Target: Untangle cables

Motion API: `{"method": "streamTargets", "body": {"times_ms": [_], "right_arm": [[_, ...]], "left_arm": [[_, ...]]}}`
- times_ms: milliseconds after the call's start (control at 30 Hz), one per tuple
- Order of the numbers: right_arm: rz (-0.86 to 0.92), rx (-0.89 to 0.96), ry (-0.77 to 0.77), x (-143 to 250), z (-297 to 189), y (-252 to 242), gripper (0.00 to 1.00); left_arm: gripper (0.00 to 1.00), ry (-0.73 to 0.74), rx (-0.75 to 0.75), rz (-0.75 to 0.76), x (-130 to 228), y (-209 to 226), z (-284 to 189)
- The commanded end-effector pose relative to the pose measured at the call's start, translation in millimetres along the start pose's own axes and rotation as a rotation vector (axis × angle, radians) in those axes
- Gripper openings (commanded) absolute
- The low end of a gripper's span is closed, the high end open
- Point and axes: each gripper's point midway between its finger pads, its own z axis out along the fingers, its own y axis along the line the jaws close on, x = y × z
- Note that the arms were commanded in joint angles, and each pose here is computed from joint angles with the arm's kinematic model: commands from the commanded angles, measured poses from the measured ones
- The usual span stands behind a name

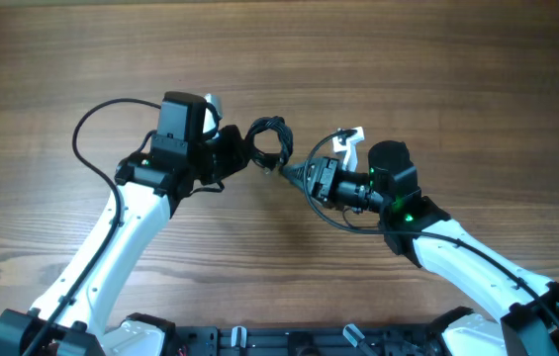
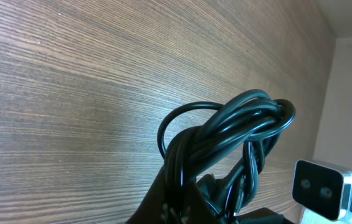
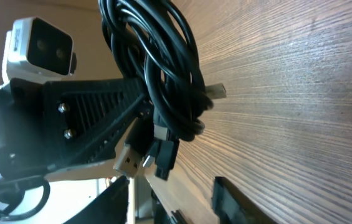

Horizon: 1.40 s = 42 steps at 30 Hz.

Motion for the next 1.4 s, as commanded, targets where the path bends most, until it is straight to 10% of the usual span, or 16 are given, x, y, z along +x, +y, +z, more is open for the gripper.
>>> {"method": "streamTargets", "body": {"times_ms": [0, 233, 1233, 1367], "right_arm": [[-0.009, -0.006, -0.023, -5.3, 1.0, 4.5, 0.28], [-0.185, -0.052, 0.026, -0.7, -2.8, 11.5, 0.27], [-0.231, 0.053, -0.038, -3.0, 4.6, -5.5, 0.05], [-0.207, 0.068, -0.096, -14.1, 3.5, -6.1, 0.04]], "left_arm": [[0.04, 0.018, -0.003, -0.009, 10.1, -6.3, 5.7], [0.04, -0.115, -0.191, 0.106, -9.3, 22.7, 3.3], [0.04, -0.044, -0.146, 0.244, 26.5, -6.8, 16.5], [0.04, 0.097, 0.006, 0.463, 53.2, -27.9, 17.6]]}}
